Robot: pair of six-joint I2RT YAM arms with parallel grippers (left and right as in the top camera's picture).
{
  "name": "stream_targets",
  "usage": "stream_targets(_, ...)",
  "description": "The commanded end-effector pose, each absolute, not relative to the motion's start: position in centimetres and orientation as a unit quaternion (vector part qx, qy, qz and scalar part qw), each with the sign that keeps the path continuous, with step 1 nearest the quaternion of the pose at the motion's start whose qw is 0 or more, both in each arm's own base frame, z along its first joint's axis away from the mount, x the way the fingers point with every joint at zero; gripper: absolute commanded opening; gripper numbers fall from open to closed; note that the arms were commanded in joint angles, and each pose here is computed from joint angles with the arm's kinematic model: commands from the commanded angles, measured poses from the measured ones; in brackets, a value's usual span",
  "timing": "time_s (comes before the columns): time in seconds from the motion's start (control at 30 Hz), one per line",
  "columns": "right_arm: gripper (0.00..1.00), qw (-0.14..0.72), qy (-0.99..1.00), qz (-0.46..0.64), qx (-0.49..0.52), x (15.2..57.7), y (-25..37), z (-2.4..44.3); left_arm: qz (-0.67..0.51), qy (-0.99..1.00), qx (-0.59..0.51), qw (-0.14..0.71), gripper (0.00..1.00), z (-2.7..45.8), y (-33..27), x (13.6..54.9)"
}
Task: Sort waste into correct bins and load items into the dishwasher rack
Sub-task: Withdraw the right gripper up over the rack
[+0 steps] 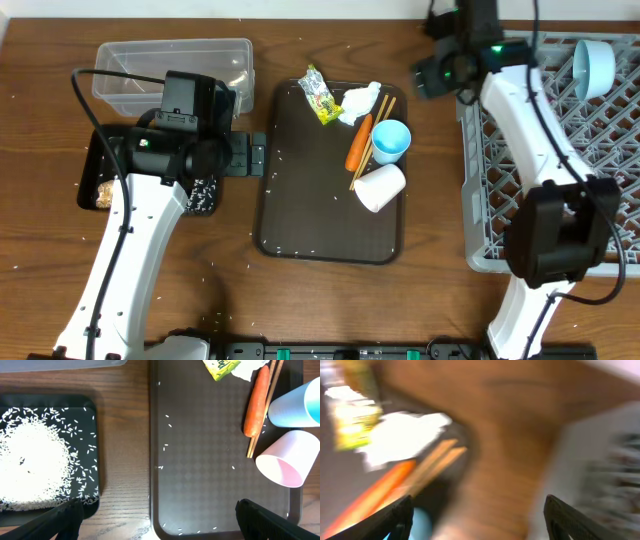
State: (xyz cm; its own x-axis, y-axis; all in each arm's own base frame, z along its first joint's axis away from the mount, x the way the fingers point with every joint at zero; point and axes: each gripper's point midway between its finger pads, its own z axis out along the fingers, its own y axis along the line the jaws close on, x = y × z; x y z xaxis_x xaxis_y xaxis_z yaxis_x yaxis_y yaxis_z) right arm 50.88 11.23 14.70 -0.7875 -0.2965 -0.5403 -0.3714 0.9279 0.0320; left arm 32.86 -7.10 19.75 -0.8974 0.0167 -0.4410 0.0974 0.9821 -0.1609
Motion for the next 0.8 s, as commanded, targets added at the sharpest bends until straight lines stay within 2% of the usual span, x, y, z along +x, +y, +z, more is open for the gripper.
stream_targets(0.0,0.79,0.233,0.946,0.147,-0.173,48.9,15.1,13.5,-0.084,0.970,0.023,0.229,0.98,20.1,-6.8,33.2)
stream_targets(0.23,0.78,0.229,0.956,0.155,-0.095,48.9,12.9,14.6,-0.084,0.970,0.024,0.229,0.98,20.1,-6.8,33.2)
stream_targets(0.6,0.69,0.188,0.965,0.170,-0.064,47.1,11.1,14.5,-0.084,0.969,0.023,0.229,0.98,20.1,-6.8,33.2)
stream_targets(0.77,0.68,0.201,0.965,0.163,-0.035,46.6,7.6,16.5,-0.143,0.953,0.007,0.267,0.98,21.6,-8.6,35.0)
